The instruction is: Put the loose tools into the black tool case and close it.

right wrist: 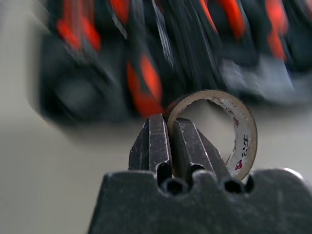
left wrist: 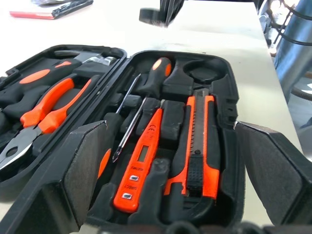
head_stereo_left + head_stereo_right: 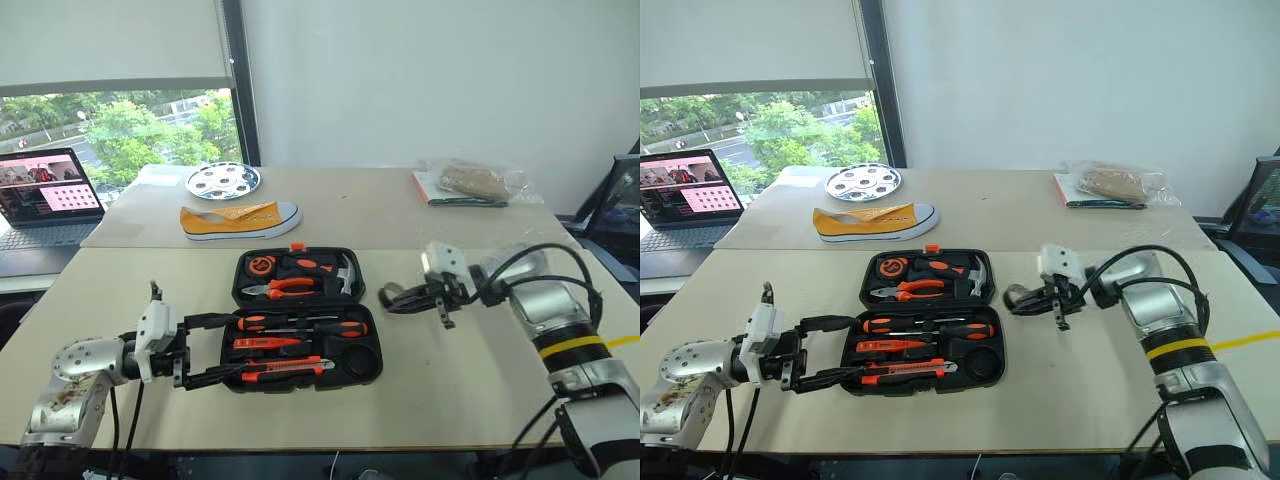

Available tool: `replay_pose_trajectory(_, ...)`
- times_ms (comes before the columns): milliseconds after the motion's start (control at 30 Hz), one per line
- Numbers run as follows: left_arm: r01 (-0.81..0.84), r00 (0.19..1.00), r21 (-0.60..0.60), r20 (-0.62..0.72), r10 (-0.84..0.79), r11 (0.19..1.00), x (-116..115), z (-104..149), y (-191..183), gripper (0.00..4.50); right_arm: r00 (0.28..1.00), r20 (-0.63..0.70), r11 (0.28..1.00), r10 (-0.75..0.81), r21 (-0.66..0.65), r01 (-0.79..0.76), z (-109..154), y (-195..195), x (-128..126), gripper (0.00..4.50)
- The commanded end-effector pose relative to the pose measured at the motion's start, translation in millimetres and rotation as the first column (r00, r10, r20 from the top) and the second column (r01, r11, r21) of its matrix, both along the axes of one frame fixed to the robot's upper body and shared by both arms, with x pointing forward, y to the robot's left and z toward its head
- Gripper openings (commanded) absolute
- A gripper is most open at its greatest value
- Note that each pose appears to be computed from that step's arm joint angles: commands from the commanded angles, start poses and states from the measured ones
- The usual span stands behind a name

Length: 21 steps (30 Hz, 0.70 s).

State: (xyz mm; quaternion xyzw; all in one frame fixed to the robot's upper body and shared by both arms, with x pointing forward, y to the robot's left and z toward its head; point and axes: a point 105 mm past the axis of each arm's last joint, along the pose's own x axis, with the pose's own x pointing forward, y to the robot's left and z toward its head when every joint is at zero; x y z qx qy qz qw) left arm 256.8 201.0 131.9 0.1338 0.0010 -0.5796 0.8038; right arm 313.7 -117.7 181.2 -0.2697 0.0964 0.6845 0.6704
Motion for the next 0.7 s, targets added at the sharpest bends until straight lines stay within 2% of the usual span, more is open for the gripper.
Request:
replay_pose_trajectory(33, 0.021, 1.0, 0.016, 0.019, -0.022, 1.0, -4.9, 3.0, 0.3, 4.5, 0.993, -0.084, 0.996, 0.089, 0.0, -0.089, -4.2, 26.5, -33.4, 0.03)
replay_pose_trajectory(133, 0.023, 1.0, 0.019, 0.016, -0.023, 1.0, -6.0, 1.5, -0.2, 4.5, 0.992, -0.111, 0.997, 0.063, -0.028, -0.066, -16.3, 37.0, -41.8, 0.03)
replay_pose_trajectory(233, 0.02, 1.0, 0.021, 0.016, -0.02, 1.0, -6.9, 1.8, 0.1, 4.5, 0.992, -0.125, 0.99, 0.012, -0.14, -0.03, -40.8, 31.2, -43.1, 0.03)
replay_pose_trajectory(400, 0.007, 1.0, 0.03, 0.016, -0.008, 1.0, -6.0, 3.1, 4.8, 4.5, 0.992, -0.116, 0.972, -0.042, -0.236, 0.014, -54.6, 19.5, -36.6, 0.03)
replay_pose_trajectory(700, -0.011, 0.999, 0.036, 0.031, 0.01, 0.999, -0.6, 6.4, 8.0, 4.5, 0.989, -0.127, 0.969, -0.079, -0.245, 0.046, -68.7, 30.2, -28.9, 0.03)
